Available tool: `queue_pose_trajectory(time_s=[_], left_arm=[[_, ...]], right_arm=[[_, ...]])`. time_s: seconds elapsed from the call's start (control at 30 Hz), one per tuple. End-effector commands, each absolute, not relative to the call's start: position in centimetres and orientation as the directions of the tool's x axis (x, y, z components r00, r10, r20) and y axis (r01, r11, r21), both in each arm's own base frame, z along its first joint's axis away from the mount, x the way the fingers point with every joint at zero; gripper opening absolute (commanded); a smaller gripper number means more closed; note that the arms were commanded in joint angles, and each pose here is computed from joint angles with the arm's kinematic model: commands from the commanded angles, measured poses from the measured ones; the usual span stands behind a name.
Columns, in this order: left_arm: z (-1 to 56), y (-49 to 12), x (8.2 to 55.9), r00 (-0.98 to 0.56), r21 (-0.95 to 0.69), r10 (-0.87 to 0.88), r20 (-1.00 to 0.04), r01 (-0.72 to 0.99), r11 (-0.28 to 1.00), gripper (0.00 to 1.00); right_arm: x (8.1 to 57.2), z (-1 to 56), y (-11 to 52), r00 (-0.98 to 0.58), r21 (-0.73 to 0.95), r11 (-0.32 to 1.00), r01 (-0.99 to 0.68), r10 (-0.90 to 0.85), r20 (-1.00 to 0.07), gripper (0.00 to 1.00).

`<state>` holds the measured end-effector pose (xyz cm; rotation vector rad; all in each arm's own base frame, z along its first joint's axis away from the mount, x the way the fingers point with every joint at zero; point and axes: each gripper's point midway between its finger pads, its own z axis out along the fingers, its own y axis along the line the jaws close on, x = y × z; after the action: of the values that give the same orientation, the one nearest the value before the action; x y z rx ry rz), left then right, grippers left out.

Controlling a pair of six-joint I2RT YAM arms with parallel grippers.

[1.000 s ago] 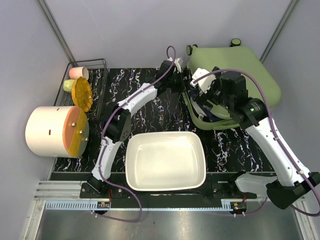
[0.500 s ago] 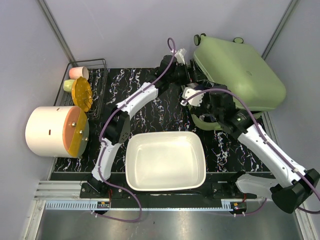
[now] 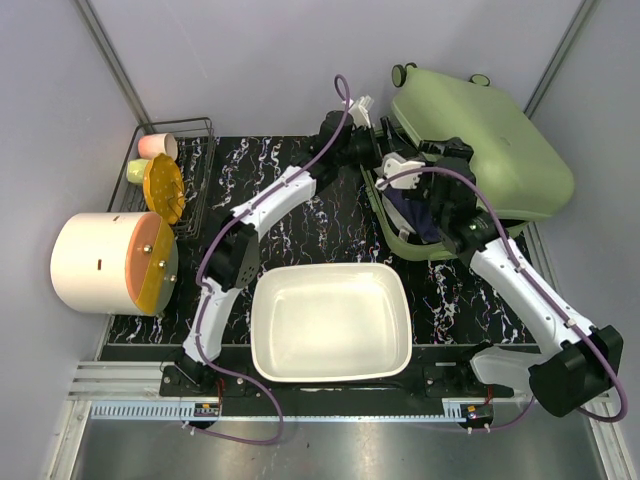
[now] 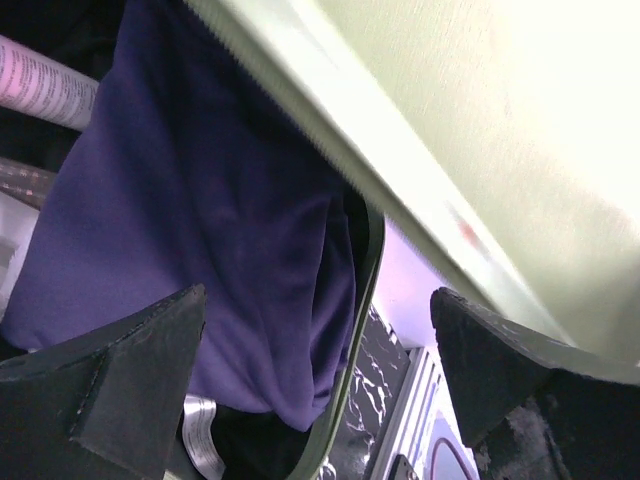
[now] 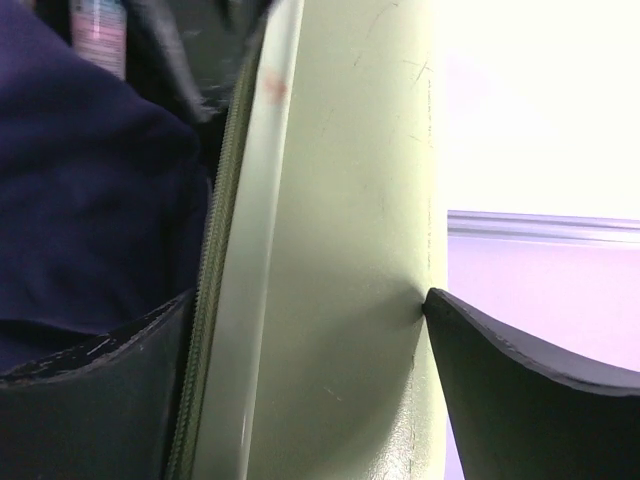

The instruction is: Open, take out, and arrange the luggage

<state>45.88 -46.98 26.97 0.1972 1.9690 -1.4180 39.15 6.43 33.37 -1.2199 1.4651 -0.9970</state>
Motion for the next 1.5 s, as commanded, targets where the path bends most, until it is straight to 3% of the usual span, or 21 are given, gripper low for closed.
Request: queue_pose_trajectory(time_s=[0.0,0.27,0.57,0.67,0.9,1.03,1.07,1.3,1.47], left_arm=[[33.5,-45.1,44.6,-0.682,-0.762,-0.340,-0.647,0.558,0.329,0.99],[23.7,-41.8,46.3,-0.719,-0.712,-0.277,-0.638,0.411,0.569,0.99],[16.3,-41.3,47.1,-0.789,-0.675,-0.231,-0.570,0.289,0.679,0.99],[14.5,-41.5,46.7,-0.801,-0.653,-0.197,-0.565,0.287,0.701,0.94],[11.9,-41.5,47.1,-0.801,-0.601,-0.147,-0.581,0.300,0.740,0.68],[11.8,-40.2,49.2,-0.775,-0.577,-0.152,-0.614,0.309,0.756,0.47],[11.9,-39.9,49.6,-0.769,-0.572,-0.155,-0.621,0.308,0.760,0.37],[13.6,-37.5,53.3,-0.701,-0.542,-0.202,-0.684,0.304,0.783,0.03],[14.5,-35.2,54.7,-0.676,-0.544,-0.256,-0.692,0.254,0.800,0.00]], right_arm=[[40.3,39.8,3.0,-0.116,-0.979,0.200,-0.028,-0.974,-0.195,0.91],[41.6,42.8,-0.5,-0.177,-0.972,0.229,0.048,-0.956,-0.234,0.87],[42.2,47.5,-8.1,-0.292,-0.962,0.217,0.169,-0.921,-0.259,0.88],[42.2,48.8,-11.4,-0.348,-0.958,0.201,0.206,-0.899,-0.264,0.89],[41.8,50.5,-16.8,-0.434,-0.952,0.169,0.254,-0.860,-0.268,0.90],[41.2,51.0,-18.4,-0.461,-0.953,0.148,0.264,-0.849,-0.259,0.92],[41.1,51.1,-18.5,-0.461,-0.952,0.148,0.266,-0.848,-0.261,0.92],[41.4,50.7,-19.8,-0.477,-0.949,0.157,0.273,-0.834,-0.275,0.95],[41.8,50.7,-20.2,-0.472,-0.946,0.163,0.279,-0.835,-0.283,0.93]])
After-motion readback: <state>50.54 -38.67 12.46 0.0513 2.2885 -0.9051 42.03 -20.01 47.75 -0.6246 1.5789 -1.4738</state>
